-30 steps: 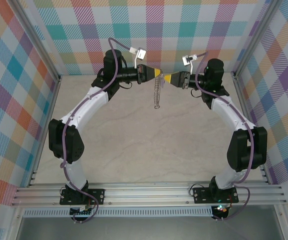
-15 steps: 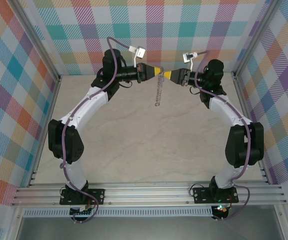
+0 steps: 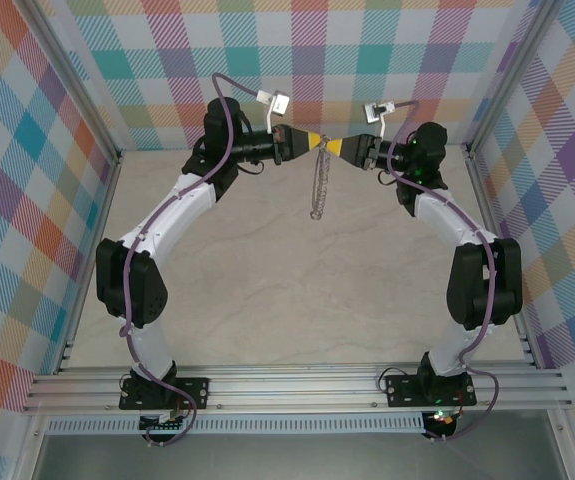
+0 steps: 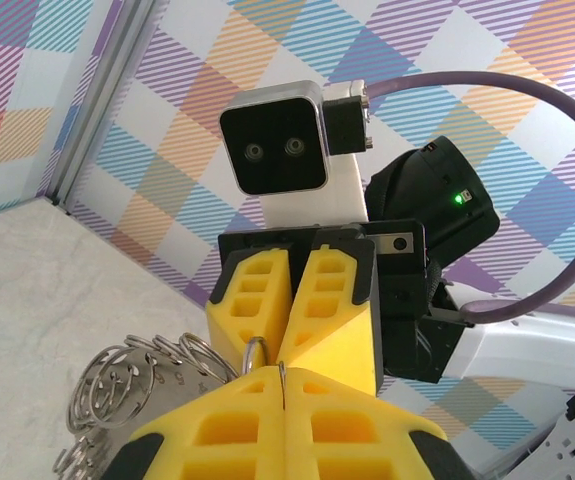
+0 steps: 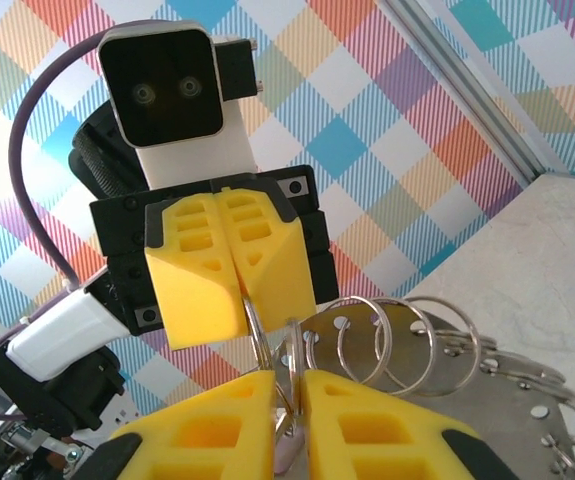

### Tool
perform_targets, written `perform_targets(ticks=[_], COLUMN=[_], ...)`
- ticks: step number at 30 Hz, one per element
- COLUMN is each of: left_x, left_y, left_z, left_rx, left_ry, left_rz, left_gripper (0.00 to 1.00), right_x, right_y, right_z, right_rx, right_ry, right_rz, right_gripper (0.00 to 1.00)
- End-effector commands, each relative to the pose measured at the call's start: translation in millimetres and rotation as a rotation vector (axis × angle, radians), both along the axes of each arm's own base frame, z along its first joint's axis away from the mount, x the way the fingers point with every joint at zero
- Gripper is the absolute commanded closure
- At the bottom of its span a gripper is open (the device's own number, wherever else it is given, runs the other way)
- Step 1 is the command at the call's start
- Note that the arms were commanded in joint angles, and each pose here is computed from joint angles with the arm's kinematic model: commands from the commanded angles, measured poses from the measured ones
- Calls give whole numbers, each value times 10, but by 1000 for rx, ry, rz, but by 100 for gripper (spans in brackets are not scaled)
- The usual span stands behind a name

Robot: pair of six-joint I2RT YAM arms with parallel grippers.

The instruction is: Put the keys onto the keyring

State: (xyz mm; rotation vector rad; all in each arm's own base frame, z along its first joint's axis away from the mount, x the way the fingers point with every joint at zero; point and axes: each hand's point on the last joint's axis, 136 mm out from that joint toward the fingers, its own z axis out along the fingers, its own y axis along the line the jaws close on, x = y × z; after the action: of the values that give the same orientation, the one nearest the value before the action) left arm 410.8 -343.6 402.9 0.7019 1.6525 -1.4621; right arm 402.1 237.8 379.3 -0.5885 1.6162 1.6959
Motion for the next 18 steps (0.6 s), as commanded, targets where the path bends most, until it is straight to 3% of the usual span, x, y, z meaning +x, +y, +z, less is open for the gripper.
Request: perform_targets(ticks=[1, 6, 18], left_x=[-142, -140, -162], left_y=[17, 20, 33], left_z=[289, 302, 389], left_rx=[-43, -46, -75], left_ry=[-78, -79, -91], left_rz=[-10, -4, 10], left_gripper=[100, 100, 100], right_x=[-62, -90, -144], right_y=[46, 56, 169], right_z=[-4, -32, -125], right_rx=[4, 4, 4], right_ry=[-29, -26, -5], right_rz=[38, 45, 67], right_gripper=[90, 100, 100])
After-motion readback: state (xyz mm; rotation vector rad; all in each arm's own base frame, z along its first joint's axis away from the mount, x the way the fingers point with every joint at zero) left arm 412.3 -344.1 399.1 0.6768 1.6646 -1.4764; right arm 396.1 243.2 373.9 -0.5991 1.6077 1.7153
